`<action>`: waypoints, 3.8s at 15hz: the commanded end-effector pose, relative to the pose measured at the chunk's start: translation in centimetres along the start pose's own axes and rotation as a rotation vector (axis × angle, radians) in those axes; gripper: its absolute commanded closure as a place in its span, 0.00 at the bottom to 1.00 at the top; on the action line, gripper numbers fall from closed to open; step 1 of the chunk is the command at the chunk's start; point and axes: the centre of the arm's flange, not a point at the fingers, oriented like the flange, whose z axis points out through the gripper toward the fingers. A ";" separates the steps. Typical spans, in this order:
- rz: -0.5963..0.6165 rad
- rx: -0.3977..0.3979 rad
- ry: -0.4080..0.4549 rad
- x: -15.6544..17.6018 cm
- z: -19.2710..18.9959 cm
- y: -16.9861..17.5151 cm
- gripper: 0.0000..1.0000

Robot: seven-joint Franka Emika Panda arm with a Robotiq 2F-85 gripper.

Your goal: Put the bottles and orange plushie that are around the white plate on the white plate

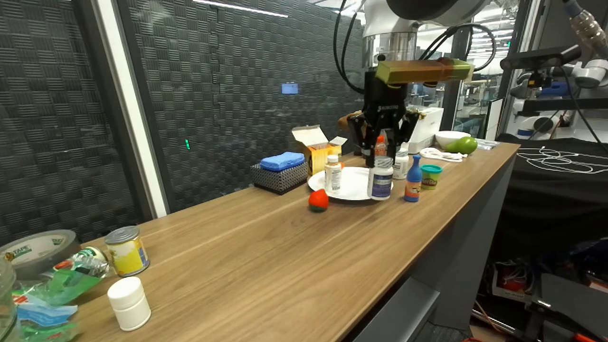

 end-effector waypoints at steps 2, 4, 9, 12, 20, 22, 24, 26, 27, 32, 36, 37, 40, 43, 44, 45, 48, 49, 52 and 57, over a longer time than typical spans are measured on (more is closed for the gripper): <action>-0.008 0.013 0.038 2.9 -1.0 -2.2 0.81; -0.010 0.014 0.047 3.7 -1.0 -2.7 0.81; -0.008 0.010 0.056 5.4 0.1 -2.9 0.81; 0.005 0.019 0.063 6.3 0.8 -2.7 0.81; 0.004 0.021 0.103 7.3 2.0 -2.8 0.81; -0.006 0.015 0.105 7.3 2.5 -2.8 0.81; -0.016 0.008 0.107 7.1 2.7 -3.0 0.81; -0.027 0.002 0.110 6.9 2.7 -3.1 0.81; -0.030 -0.001 0.113 6.8 2.8 -3.1 0.81; -0.044 -0.016 0.155 7.3 2.2 -3.2 0.81; -0.054 -0.019 0.187 7.9 2.1 -2.9 0.81; -0.053 -0.013 0.185 8.0 2.2 -2.7 0.81; -0.052 -0.003 0.173 8.0 2.5 -2.4 0.81; -0.058 -0.002 0.173 7.7 2.5 -2.2 0.29; -0.060 -0.001 0.174 7.5 2.4 -2.1 0.23; -0.062 0.005 0.174 7.3 2.2 -1.9 0.16; -0.069 0.019 0.182 6.3 1.2 -1.3 0.00; -0.071 0.017 0.184 5.9 0.9 -1.0 0.00; -0.072 -0.001 0.170 4.6 -0.3 0.8 0.00; 0.023 0.023 0.206 6.2 -3.6 4.5 0.00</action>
